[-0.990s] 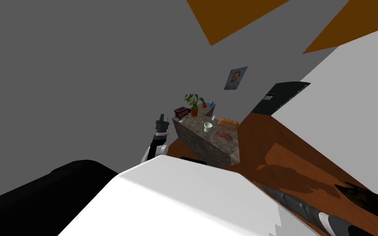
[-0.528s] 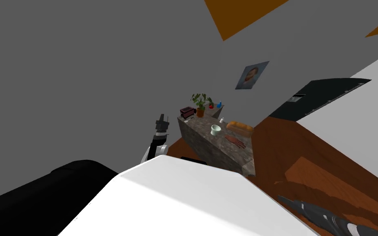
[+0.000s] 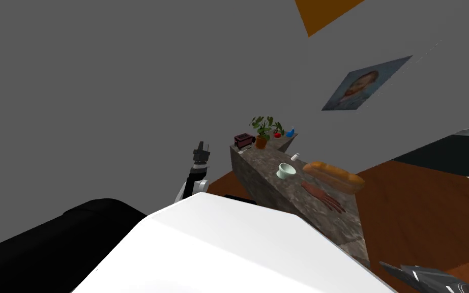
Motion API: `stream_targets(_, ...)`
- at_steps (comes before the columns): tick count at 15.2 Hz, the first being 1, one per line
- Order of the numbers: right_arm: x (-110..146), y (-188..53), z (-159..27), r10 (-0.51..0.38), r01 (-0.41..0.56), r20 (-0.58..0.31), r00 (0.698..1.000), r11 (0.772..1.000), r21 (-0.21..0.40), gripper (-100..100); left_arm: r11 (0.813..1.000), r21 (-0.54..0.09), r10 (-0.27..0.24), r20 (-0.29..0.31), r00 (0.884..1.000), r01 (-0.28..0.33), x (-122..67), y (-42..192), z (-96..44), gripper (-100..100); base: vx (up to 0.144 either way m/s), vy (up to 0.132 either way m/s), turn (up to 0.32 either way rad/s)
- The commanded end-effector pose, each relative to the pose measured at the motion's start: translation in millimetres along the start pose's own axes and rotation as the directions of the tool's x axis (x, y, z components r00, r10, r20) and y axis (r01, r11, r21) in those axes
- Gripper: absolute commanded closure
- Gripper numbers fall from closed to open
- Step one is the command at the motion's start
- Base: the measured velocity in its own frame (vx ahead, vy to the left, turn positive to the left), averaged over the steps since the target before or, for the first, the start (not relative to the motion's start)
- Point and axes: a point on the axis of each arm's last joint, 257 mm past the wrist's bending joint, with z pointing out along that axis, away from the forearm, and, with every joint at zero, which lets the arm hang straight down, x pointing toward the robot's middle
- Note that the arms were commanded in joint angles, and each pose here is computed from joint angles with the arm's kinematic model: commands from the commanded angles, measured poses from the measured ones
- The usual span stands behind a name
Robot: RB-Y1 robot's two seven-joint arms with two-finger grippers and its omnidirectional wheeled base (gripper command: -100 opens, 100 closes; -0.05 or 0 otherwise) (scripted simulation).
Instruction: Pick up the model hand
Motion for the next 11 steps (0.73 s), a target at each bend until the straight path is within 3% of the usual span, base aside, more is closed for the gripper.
stream_targets(1,7,-17,-8.8,-0.053,0.055,-0.050,0.997,0.998,0.030,-100,1.000,0.000,0.000,0.000,1.000,0.000,0.0,0,0.0,0,0.088,0.089,0.402)
stream_targets(6,23,-40,-23.6,-0.144,0.153,-0.142,0.979,0.987,0.056,-100,1.000,0.000,0.000,0.000,1.000,0.000,0.0,0,0.0,0,0.125,0.110,0.429)
stream_targets(11,56,-32,-27.7,-0.184,0.191,-0.218,0.959,0.981,0.015,-100,1.000,0.000,0.000,0.000,1.000,0.000,0.0,0,0.0,0,0.156,0.093,0.397)
